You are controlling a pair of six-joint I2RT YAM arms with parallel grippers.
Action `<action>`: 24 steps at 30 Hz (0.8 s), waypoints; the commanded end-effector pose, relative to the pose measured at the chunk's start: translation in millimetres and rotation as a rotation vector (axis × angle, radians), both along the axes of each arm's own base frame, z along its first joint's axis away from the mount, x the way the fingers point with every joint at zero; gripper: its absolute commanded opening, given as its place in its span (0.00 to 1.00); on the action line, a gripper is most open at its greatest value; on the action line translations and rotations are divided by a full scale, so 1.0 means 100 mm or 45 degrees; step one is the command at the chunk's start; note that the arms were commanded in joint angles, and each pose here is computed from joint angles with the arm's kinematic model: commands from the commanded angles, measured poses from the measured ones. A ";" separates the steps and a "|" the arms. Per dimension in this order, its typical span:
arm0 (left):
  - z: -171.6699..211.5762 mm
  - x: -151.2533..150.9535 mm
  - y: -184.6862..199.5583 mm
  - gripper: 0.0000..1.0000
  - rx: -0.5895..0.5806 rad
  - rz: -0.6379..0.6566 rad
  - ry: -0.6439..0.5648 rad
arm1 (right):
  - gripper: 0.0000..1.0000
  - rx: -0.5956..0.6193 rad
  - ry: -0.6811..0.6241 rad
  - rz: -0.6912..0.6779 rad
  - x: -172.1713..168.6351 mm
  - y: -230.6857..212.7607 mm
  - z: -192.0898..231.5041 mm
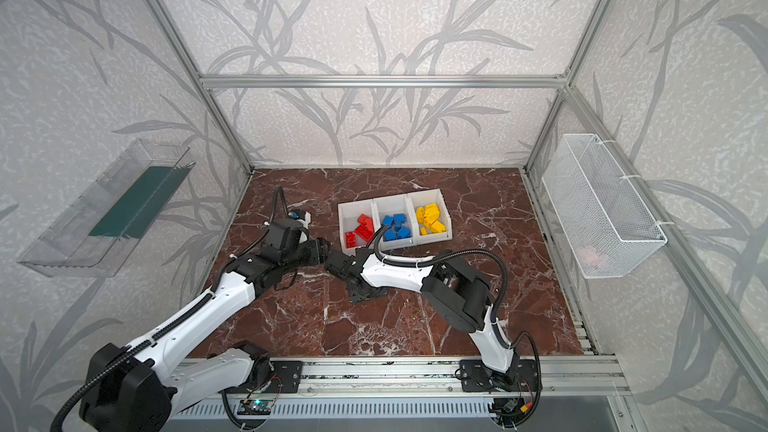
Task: Sort the legos into containers by color
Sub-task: 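Grasp the red 2x2 brick with the right gripper and lift it, then carry the red brick to the nearest compartment and open the right gripper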
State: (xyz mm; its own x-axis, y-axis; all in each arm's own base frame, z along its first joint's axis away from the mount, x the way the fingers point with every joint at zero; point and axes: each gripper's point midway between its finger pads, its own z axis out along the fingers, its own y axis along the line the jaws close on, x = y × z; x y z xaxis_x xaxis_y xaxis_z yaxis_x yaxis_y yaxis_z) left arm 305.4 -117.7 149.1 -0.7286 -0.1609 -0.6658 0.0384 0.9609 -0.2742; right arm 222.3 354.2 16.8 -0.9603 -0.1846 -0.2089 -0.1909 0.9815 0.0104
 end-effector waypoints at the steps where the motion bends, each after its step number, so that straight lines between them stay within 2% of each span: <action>1: 0.04 0.00 0.03 0.68 -0.007 0.016 -0.019 | 0.45 -0.028 0.035 -0.013 -0.03 -0.06 -0.10; 7: 0.06 0.00 0.05 0.68 0.002 0.022 -0.027 | 0.41 -0.014 -0.007 0.005 0.02 -0.06 0.05; 12: 0.06 -0.01 0.06 0.68 0.010 0.023 -0.025 | 0.41 0.029 -0.100 0.089 0.29 -0.01 0.48; 20: 0.05 -0.09 0.04 0.68 -0.017 0.008 -0.005 | 0.41 0.123 -0.385 0.183 1.21 0.14 1.21; 24: 0.05 -0.14 0.06 0.68 -0.027 0.018 0.002 | 0.41 0.172 -0.428 0.157 1.65 0.24 1.24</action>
